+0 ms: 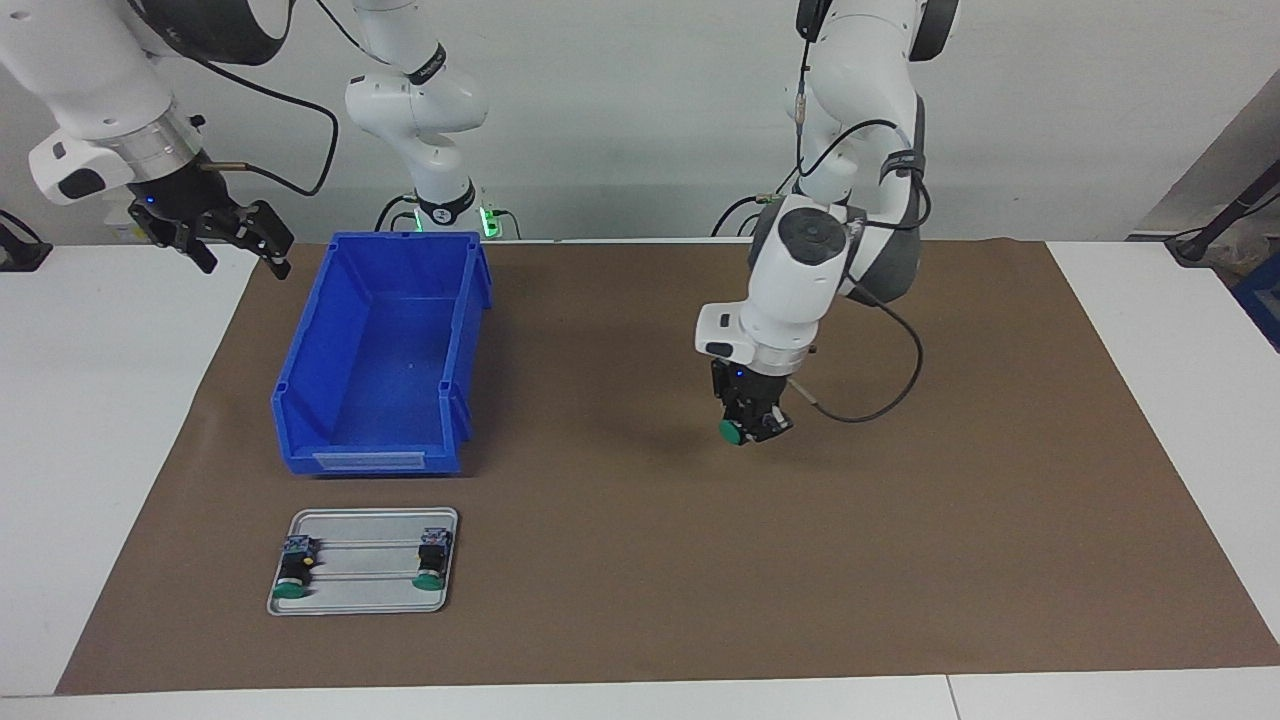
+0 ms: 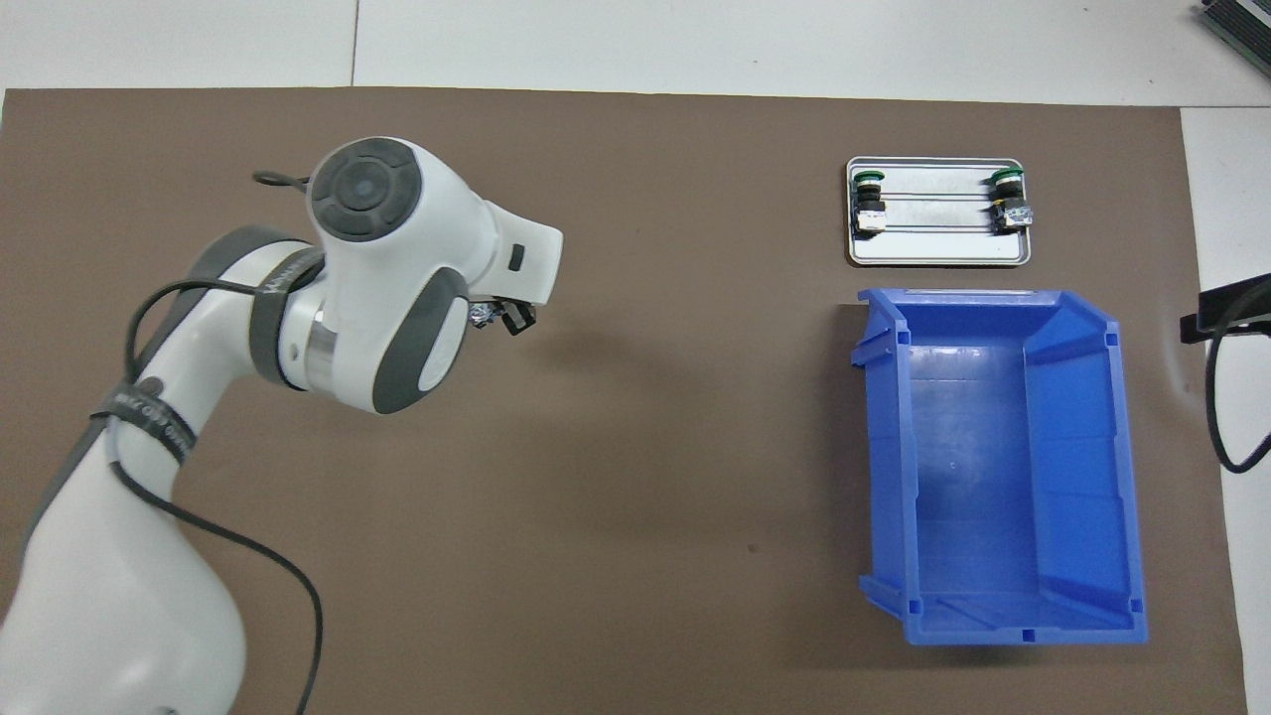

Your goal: Place and press button with both arms

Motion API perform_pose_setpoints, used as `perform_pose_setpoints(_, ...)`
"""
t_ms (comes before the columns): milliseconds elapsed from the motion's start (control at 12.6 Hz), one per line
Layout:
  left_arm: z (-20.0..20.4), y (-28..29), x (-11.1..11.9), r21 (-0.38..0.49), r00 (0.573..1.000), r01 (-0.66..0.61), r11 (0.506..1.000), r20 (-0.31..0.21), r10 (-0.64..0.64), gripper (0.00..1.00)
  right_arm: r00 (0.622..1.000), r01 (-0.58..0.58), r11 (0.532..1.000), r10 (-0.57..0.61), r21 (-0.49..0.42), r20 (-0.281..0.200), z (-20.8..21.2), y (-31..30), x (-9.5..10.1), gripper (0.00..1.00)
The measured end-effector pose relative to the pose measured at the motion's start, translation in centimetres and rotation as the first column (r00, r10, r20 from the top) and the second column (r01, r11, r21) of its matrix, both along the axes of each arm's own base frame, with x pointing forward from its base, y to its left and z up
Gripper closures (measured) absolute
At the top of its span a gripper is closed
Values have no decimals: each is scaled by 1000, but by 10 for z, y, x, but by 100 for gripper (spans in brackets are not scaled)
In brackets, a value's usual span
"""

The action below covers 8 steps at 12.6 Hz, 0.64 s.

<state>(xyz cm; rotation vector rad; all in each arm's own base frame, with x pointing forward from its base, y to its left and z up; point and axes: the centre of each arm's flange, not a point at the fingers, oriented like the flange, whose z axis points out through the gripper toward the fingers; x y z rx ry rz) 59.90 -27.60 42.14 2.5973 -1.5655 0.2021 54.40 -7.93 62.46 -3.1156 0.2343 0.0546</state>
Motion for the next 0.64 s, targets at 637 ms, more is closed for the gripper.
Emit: perform_pose_setpoints(637,-48,111,-17,-444,992,-67,893,69,108,67,1000,-18,1000,18,1,-2,0,10,1,0)
